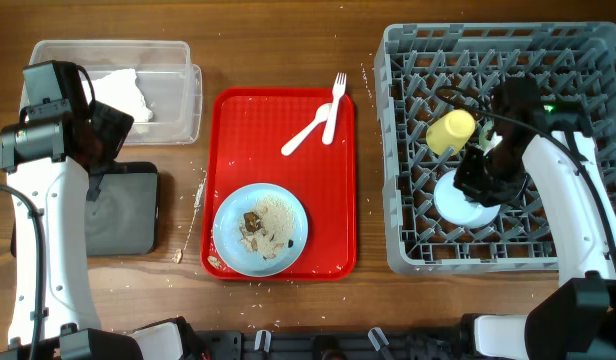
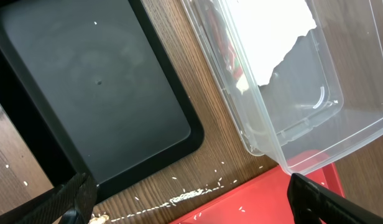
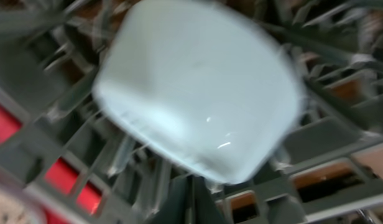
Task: Sort waste into correct bins and load items into the dishwasher rack
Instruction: 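Carry the blue bowl with the right gripper into the rack and release, then reach the right gripper to the white fork on the red tray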
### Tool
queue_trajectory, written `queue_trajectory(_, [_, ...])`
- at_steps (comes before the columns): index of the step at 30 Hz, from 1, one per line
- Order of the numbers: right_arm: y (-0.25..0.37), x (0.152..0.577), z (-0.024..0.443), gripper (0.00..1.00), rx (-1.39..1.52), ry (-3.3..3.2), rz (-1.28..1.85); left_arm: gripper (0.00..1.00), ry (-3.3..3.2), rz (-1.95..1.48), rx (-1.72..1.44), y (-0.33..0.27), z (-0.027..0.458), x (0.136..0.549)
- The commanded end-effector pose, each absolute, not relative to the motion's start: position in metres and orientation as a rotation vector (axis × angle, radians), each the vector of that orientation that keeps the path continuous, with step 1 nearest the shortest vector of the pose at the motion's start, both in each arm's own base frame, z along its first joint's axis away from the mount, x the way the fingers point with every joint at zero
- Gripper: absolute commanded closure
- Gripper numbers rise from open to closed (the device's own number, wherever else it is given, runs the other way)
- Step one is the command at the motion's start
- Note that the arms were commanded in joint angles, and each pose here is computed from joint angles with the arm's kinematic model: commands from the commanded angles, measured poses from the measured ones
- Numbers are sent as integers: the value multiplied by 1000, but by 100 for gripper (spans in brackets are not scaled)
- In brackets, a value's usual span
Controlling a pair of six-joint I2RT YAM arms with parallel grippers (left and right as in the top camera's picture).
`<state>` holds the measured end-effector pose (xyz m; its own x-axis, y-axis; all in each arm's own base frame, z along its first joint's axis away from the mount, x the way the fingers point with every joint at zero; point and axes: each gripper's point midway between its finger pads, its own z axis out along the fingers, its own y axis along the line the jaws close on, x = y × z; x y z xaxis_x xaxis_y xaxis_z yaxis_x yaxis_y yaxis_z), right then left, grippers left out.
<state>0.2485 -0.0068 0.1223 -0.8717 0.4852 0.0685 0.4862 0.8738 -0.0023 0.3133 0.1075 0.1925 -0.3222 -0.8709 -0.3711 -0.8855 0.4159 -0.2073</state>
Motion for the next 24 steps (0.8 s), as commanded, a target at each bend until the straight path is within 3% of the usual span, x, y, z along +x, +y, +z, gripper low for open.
queue_trajectory(1, [-40,254,122,85,-957,-2981,182,0,2220,57,-1510,111,197,312])
queue_trajectory(8, [-62,266,121,87,-1071,-2996,212,0,2220,58,-1510,111,198,312])
queue_trajectory(11, [-55,274,126,96,-1144,-2990,72,0,2220,58,-1510,111,198,312])
queue_trajectory(14, [-31,291,143,96,-989,-3086,-146,0,2220,58,-1510,111,198,312])
queue_trajectory(16, [6,311,162,94,-734,-3200,-434,0,2220,58,-1510,111,198,312])
queue_trajectory(19, [66,338,191,79,-407,-3305,-794,0,2220,58,-1510,111,198,312])
queue_trajectory(21, [97,353,201,48,-273,-3375,-876,0,2220,58,-1510,111,198,312])
queue_trajectory(22, [117,363,207,40,-239,-3414,-921,0,2220,58,-1510,111,198,312])
queue_trajectory(24, [147,376,218,33,-105,-3495,-961,0,2220,58,-1510,111,198,312])
